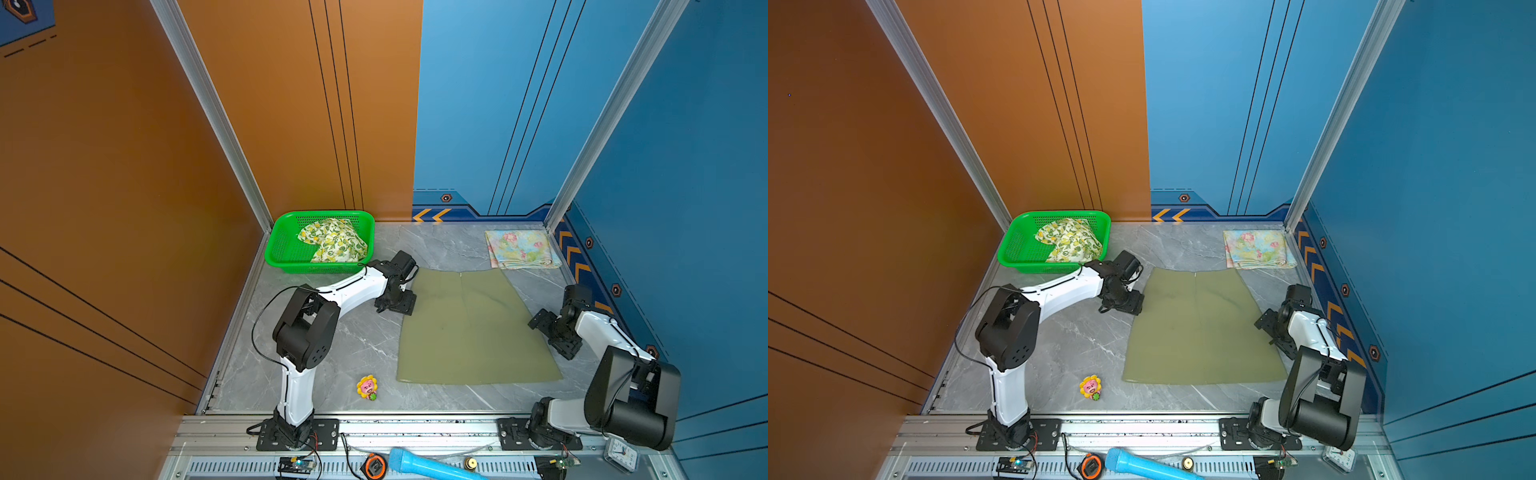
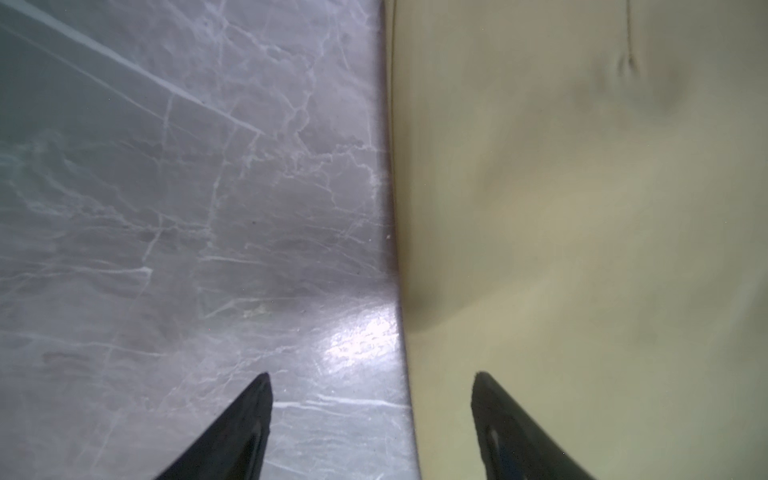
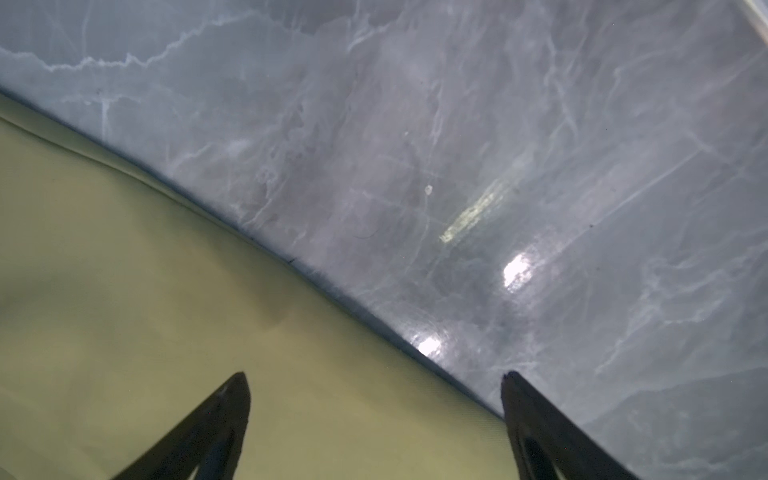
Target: Fold and stack the skirts
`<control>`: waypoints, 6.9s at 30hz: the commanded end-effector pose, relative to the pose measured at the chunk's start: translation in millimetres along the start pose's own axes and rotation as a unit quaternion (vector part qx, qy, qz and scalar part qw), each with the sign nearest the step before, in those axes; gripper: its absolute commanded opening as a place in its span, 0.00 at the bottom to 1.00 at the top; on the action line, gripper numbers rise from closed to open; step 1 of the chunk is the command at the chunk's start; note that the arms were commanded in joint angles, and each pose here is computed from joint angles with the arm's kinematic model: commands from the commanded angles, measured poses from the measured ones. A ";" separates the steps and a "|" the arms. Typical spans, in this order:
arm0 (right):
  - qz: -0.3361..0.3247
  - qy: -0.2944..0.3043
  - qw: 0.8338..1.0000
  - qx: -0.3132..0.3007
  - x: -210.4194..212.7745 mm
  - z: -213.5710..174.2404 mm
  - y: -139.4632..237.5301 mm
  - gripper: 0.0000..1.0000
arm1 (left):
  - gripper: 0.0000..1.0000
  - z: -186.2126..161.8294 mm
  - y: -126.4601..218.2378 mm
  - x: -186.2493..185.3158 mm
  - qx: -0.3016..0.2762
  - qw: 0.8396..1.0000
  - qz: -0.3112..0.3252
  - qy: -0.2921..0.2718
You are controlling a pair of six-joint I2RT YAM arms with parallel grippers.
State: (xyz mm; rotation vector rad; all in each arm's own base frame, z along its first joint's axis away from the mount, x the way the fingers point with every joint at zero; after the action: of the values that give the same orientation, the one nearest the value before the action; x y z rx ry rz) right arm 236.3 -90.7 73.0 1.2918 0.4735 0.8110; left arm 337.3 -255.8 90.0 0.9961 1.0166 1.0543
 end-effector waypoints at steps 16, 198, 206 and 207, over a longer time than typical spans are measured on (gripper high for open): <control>0.056 0.015 0.998 0.039 20.3 -23.5 -19.5 0.12 | 0.73 0.5 -41.9 13.0 0.038 0.998 0.036 0.023; 0.163 0.125 0.978 0.016 119.4 -69.4 -6.7 0.59 | 0.56 81.6 -12.4 73.1 -0.028 0.989 0.015 0.146; 0.171 0.123 0.977 0.011 124.9 -69.6 -5.4 0.35 | 0.54 85.1 -22.0 80.9 -0.022 0.988 0.016 0.153; 0.171 0.123 0.978 0.011 125.4 -69.7 -5.7 0.32 | 0.53 85.4 -23.7 80.2 -0.021 0.988 0.014 0.154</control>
State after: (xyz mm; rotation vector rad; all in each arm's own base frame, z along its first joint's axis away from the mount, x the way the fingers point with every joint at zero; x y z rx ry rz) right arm 268.5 46.1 68.9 1.3137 0.4656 1.2610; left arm 431.2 -198.3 76.0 0.8246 1.2403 1.2616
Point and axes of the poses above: each gripper's point midway between its finger pads, its own y axis back along the fingers, its own x axis along the line the jaws close on, z = x × y, the point moved 4 cm from there along y, back along the fingers, and after that the axes turned 8 degrees about y, right-handed, at the moved point
